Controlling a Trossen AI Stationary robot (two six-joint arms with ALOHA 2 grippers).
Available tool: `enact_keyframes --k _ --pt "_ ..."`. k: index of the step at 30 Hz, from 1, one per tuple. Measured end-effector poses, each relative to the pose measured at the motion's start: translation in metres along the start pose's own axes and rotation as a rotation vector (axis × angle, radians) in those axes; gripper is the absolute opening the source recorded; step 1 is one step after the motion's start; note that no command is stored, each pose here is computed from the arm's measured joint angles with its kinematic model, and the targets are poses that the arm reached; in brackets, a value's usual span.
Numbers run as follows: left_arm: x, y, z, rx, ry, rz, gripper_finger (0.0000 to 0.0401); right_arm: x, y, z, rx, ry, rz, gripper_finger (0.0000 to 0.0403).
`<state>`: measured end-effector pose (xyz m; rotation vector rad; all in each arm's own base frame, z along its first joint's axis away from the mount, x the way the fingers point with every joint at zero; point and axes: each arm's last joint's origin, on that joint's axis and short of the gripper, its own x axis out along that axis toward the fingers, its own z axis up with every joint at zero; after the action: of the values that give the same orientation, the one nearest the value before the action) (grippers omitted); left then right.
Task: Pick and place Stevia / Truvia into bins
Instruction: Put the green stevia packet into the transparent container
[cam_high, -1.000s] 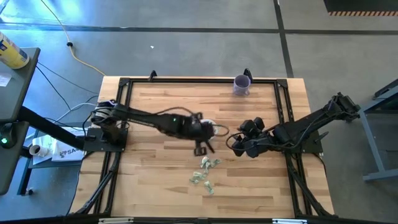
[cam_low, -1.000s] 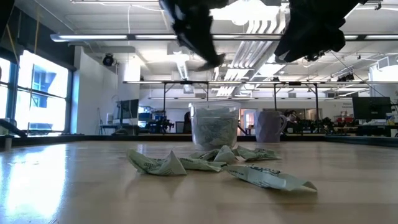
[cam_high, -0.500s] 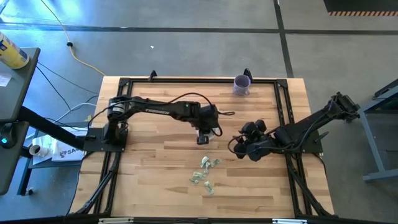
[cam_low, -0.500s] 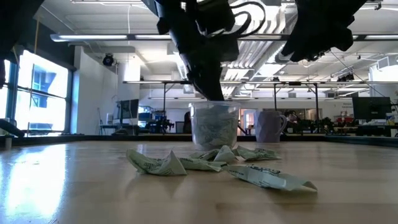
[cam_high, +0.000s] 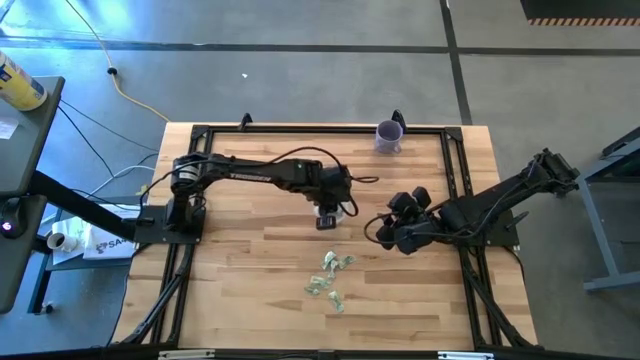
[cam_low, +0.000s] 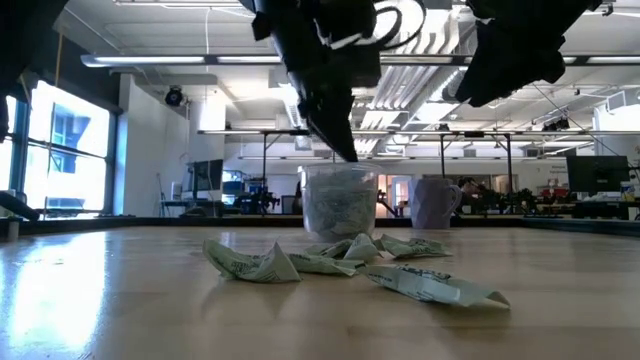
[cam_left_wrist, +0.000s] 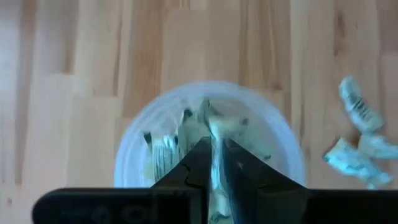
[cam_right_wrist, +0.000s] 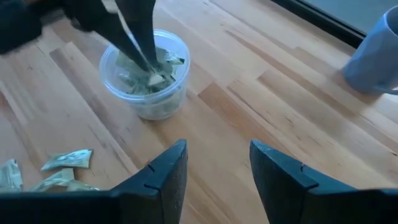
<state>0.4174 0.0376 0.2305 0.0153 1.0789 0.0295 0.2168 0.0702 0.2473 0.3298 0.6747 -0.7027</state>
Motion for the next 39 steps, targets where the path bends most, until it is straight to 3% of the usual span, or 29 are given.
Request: enact_keyframes --k 7,13,21,32,39 --pt "-0.016 -0.004 0.009 -0.042 0.023 -0.006 0.0123 0.000 0.000 -0.001 -0.004 0.005 0.002 0.0170" --pt "-0.042 -0.033 0.014 -0.049 0.112 -0.006 0.0165 0.000 0.000 -0.001 -0.019 0.029 0.016 0.0169" --pt "-0.052 -0.091 0.009 -0.044 0.125 0.118 0.0151 0.000 0.000 -0.002 -0.057 0.045 0.019 0.0173" --pt "-0.057 -0.128 0.002 -0.248 0.110 0.108 0.0116 -0.001 0.002 -0.007 -0.094 0.188 0.115 0.0174" --pt "-0.060 -0.152 -0.002 -0.362 0.089 0.081 0.0141 -0.004 0.005 -0.012 0.000 0.347 0.198 0.0173"
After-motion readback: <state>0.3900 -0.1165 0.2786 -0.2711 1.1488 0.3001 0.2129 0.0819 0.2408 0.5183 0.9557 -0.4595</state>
